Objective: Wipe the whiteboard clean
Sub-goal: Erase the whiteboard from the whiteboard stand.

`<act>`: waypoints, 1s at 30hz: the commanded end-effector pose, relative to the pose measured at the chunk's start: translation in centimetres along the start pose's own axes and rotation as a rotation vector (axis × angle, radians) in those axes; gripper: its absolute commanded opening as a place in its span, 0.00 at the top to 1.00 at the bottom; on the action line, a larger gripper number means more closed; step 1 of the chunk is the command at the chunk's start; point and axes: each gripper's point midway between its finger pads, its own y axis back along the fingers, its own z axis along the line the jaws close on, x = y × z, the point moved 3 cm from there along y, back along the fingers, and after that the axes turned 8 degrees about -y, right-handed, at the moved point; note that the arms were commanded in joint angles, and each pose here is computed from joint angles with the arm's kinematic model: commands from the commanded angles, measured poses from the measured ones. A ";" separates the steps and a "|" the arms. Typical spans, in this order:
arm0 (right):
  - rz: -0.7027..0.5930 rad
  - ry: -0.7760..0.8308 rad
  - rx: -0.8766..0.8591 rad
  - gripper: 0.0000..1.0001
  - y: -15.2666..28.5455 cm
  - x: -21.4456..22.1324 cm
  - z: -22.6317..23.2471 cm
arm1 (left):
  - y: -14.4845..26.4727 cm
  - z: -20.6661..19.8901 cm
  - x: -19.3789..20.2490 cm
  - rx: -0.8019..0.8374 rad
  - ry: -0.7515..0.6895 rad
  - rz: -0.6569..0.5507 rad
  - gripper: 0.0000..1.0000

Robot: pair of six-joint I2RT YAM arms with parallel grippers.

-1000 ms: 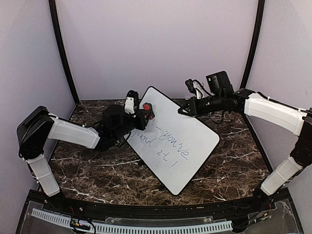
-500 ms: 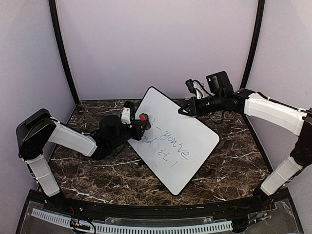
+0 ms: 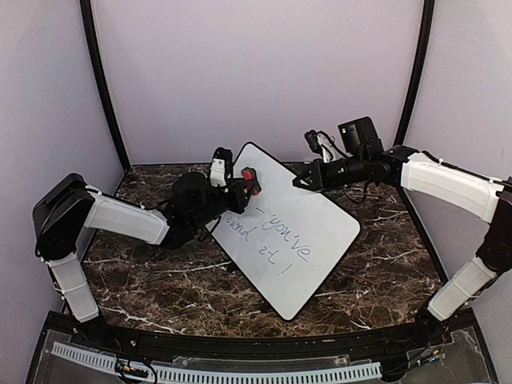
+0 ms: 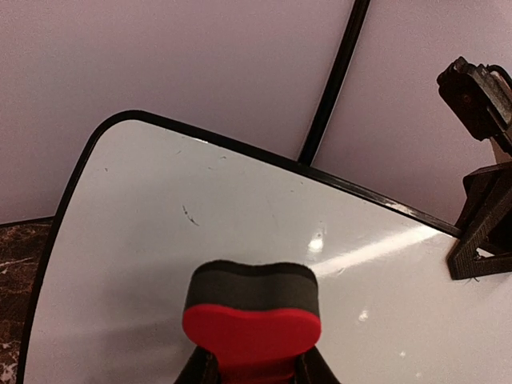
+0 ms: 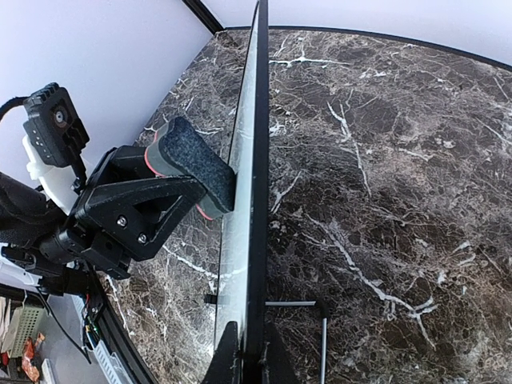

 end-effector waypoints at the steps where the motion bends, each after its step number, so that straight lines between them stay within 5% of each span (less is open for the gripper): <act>1: 0.059 0.215 -0.071 1.00 -2.7 2.6 1.2 | -0.3 -0.6 1.9 0.021 -0.030 0.079 1.00; 13: 0.064 0.213 -0.078 1.00 -2.9 2.7 1.2 | 3.4 -0.8 8.7 0.047 -0.007 0.244 1.00; 30: 0.064 0.214 -0.072 1.00 -2.8 2.7 1.1 | 1.3 -3.9 6.3 0.138 -0.008 0.189 1.00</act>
